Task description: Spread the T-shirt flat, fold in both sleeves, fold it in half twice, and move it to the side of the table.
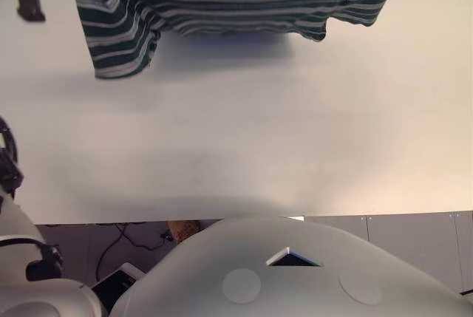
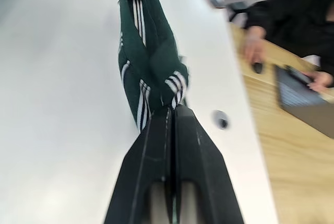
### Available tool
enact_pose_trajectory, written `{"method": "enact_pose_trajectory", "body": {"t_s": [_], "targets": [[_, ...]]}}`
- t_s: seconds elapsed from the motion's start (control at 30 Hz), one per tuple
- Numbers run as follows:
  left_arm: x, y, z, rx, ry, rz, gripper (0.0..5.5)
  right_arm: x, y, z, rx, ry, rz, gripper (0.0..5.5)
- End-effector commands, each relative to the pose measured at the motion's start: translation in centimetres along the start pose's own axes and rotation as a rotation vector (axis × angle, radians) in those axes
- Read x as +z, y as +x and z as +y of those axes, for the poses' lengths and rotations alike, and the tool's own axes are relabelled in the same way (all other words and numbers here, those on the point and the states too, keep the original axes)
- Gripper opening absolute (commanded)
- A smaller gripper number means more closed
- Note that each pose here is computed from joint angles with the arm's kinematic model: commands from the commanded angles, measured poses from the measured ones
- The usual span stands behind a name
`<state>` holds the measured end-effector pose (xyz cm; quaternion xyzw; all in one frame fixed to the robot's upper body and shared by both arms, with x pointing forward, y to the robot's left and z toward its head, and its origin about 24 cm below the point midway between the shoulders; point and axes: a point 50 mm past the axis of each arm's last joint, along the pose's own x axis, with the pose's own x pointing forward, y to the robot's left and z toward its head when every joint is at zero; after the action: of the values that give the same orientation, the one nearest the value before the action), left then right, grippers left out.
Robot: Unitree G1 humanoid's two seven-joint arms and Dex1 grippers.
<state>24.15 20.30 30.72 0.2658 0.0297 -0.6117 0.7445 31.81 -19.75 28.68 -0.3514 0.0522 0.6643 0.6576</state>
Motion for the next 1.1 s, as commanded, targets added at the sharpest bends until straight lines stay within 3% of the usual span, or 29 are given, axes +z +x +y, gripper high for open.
{"method": "enact_pose_trajectory", "body": {"t_s": [0.03,0.2,0.3,0.5,0.67,0.83,0.9,1.03,1.1], "targets": [[-2.1,0.1,3.7,0.263,0.032,0.081,0.00,1.0,0.1,-2.1,-0.067,-0.012,-0.032,0.02],[-4.8,1.2,11.9,0.632,0.090,0.162,0.00,1.8,2.5,-7.5,-0.422,0.037,-0.107,0.02],[-4.6,2.1,14.8,0.810,0.131,0.228,0.00,2.4,3.4,-9.6,-0.641,0.081,-0.105,0.02],[-2.1,2.6,17.1,1.089,0.285,0.324,0.00,3.5,4.9,-11.7,-0.973,0.072,-0.056,0.02],[1.8,1.2,17.8,1.260,0.331,0.217,0.00,5.0,3.6,-12.5,-1.188,0.018,-0.066,0.02],[1.0,0.6,17.3,1.124,0.264,0.174,0.00,3.9,2.9,-11.9,-1.094,-0.015,-0.053,0.02],[-1.1,0.6,16.5,0.919,0.205,0.182,0.00,2.6,2.8,-11.0,-0.943,-0.040,-0.027,0.02],[-4.5,-1.0,12.0,0.378,0.078,0.099,0.00,0.6,1.4,-7.9,-0.517,-0.111,-0.015,0.02],[-4.7,-2.2,7.0,0.196,0.004,0.053,0.00,-0.1,0.5,-5.3,-0.262,-0.139,0.011,0.02]]}}
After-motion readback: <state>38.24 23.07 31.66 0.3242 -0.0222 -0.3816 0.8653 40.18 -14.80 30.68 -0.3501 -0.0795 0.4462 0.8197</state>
